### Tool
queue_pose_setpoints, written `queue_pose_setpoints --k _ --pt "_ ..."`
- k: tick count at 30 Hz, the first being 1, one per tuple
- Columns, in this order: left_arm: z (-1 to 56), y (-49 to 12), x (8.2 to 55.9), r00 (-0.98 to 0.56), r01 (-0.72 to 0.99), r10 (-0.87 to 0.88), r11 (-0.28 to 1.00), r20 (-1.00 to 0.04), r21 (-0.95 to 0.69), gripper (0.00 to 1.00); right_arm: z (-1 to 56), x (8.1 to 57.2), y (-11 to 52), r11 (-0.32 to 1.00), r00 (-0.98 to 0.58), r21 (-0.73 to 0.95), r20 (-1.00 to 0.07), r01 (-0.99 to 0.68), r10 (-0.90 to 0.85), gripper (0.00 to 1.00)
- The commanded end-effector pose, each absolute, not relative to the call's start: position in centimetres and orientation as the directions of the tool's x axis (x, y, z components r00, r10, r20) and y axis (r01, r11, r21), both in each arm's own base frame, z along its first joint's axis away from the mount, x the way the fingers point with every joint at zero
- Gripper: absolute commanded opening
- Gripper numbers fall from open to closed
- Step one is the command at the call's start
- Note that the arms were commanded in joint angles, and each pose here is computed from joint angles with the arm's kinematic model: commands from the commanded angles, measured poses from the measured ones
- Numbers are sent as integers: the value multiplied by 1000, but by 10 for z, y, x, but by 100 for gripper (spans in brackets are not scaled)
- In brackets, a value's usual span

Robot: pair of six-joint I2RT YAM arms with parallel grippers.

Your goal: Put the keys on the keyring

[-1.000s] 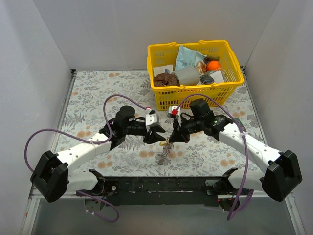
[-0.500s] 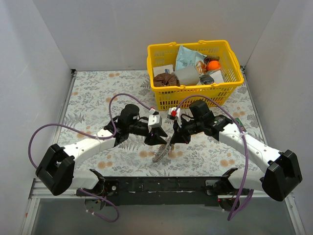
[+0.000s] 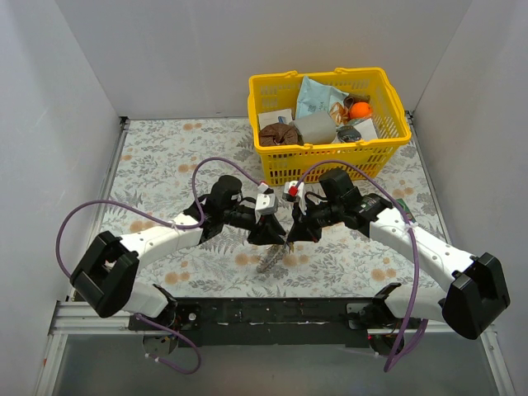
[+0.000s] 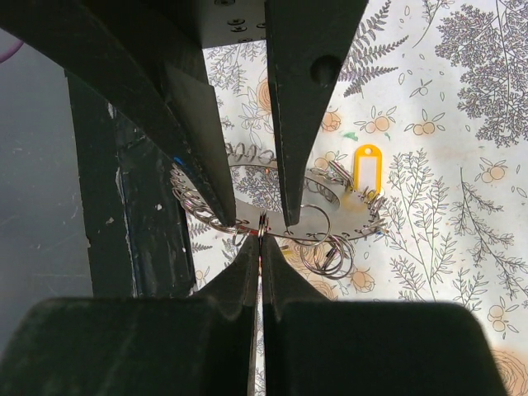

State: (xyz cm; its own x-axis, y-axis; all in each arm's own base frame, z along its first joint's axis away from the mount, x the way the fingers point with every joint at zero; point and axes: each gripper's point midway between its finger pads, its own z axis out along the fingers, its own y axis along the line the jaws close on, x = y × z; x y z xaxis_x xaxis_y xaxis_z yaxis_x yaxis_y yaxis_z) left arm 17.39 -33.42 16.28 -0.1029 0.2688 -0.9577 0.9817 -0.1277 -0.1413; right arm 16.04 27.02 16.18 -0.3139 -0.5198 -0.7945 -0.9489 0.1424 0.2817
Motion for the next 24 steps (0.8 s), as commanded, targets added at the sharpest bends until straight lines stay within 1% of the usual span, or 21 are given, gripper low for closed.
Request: queue_pose_setpoints --k 1,4,7,8,11,14,15,22,23,24 --pt "184 -344 176 -59 983 214 -158 -975 -94 31 178 159 275 109 -268 247 -833 -963 -484 1" --pt "185 -345 177 -57 984 209 -156 -976 -91 30 178 159 276 107 -268 248 -834 -963 -483 1" --pt "185 -346 177 -59 982 210 -162 -976 -94 25 179 158 276 106 -268 248 -834 -963 -482 1" --pt "185 -346 177 -62 982 210 -164 -976 -98 20 180 159 276 107 -266 245 -837 -964 -479 1" --pt "183 -347 176 -69 979 214 -172 -974 -107 17 180 159 275 109 -261 239 -839 -965 -478 1" --pt "183 -348 176 -66 979 213 -174 -975 -104 7 180 159 275 108 -261 239 -839 -965 -477 1" --pt "184 -348 176 -65 979 212 -174 -975 -103 0 180 158 275 109 -263 240 -839 -965 -477 1" --pt "181 -346 174 -63 979 215 -175 -975 -102 0 184 162 276 115 -251 223 -850 -968 -464 1" --pt "180 -346 175 -65 981 217 -166 -974 -102 0 184 163 276 123 -250 218 -852 -968 -460 4" --pt "181 -346 175 -61 983 211 -158 -975 -96 0 185 164 277 131 -252 216 -856 -968 -451 14"
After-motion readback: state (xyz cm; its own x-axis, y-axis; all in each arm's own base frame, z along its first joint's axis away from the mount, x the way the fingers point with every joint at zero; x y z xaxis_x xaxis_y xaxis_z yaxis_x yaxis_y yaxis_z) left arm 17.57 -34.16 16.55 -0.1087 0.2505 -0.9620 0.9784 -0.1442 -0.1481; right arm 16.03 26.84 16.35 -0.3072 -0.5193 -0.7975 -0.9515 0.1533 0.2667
